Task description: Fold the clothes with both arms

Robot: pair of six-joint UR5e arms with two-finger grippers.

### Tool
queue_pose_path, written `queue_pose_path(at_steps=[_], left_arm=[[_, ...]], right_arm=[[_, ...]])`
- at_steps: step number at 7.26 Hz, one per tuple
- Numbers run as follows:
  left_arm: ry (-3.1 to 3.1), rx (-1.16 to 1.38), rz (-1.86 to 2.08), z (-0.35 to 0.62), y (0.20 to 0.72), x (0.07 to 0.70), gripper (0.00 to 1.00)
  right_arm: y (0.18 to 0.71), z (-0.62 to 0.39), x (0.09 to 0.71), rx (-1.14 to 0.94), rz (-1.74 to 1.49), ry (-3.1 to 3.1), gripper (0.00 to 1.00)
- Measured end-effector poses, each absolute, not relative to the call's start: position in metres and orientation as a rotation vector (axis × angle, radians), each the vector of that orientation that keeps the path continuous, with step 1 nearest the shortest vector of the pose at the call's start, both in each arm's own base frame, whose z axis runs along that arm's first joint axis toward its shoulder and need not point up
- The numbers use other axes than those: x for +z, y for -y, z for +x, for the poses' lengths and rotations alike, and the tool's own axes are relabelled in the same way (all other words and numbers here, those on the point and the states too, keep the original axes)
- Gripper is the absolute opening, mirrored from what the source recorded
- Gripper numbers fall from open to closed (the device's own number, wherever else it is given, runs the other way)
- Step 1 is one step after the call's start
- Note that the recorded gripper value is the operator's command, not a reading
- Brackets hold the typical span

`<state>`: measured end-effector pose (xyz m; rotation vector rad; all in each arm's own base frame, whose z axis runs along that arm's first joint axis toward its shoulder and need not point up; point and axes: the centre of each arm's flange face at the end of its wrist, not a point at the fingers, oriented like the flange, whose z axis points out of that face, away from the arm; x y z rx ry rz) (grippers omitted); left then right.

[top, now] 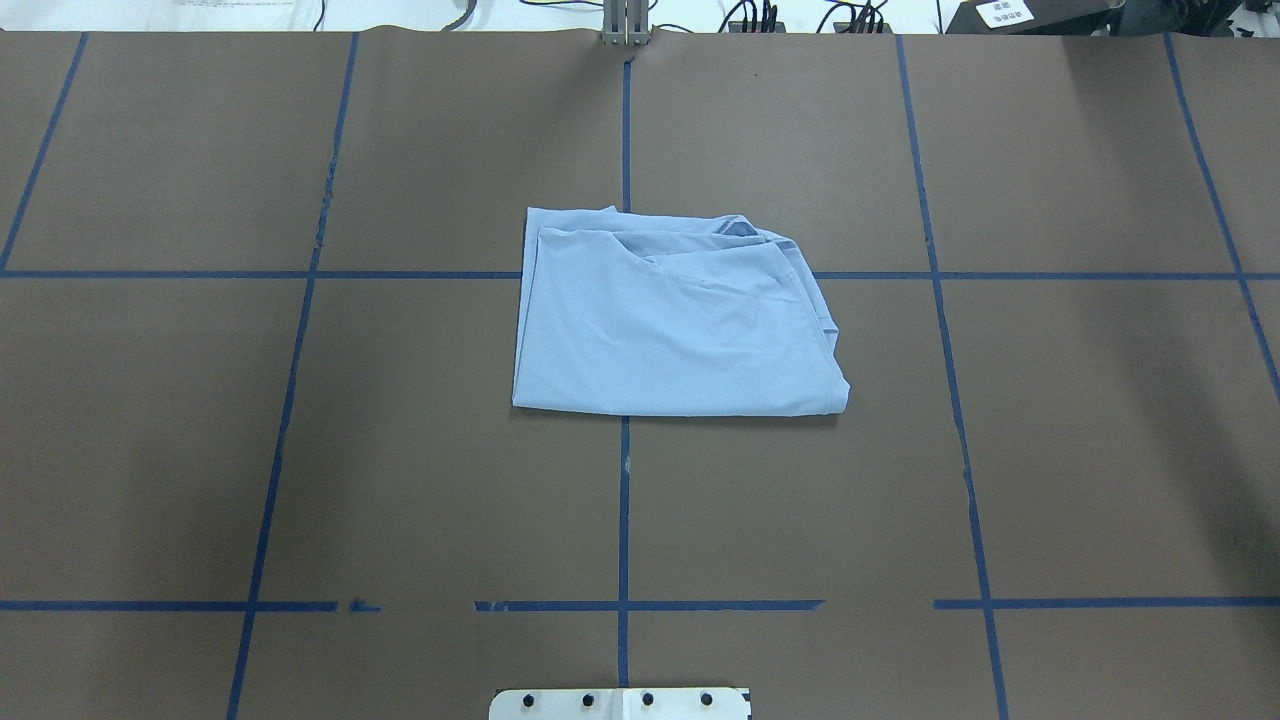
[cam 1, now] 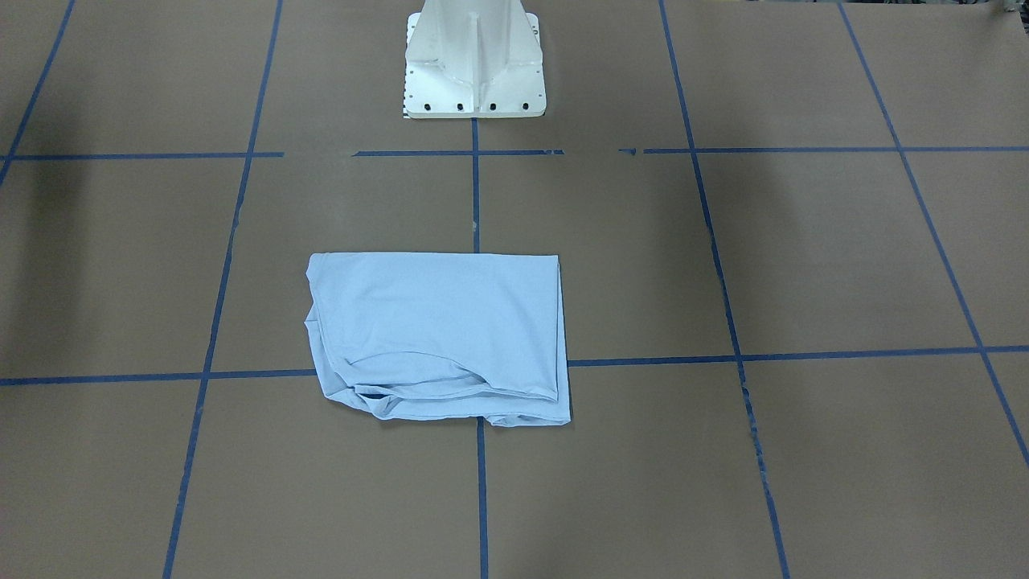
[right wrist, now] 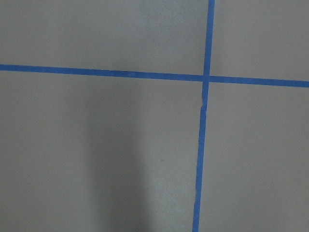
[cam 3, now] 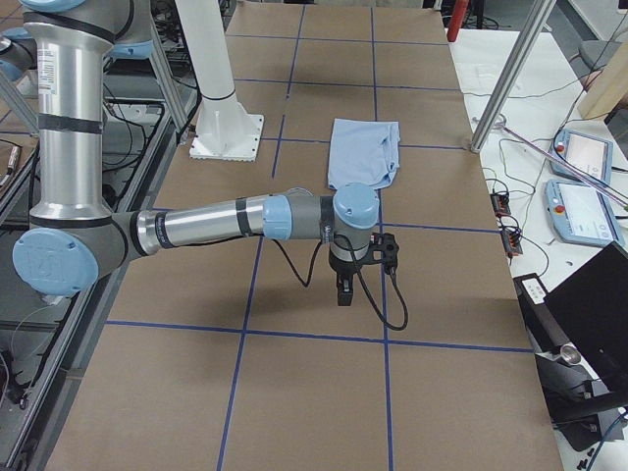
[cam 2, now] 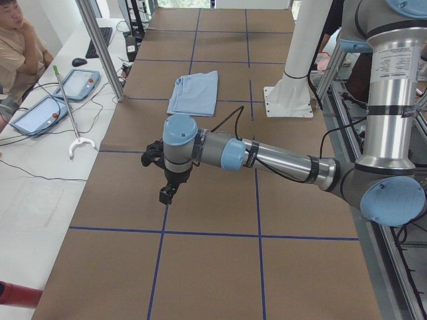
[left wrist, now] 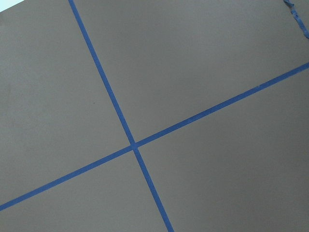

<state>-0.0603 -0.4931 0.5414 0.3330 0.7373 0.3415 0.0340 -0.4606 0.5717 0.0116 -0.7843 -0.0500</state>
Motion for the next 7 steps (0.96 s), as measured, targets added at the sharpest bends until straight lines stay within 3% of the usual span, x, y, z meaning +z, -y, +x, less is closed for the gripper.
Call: queue_pose_path(at_steps=[7], left_arm=[[-0.762,0.201,0.246,-0.06,0.496,0.562,1.0]], right_arm=[[0.458,0.03,0.58,-0.053,-0.01,0.776,1.0]])
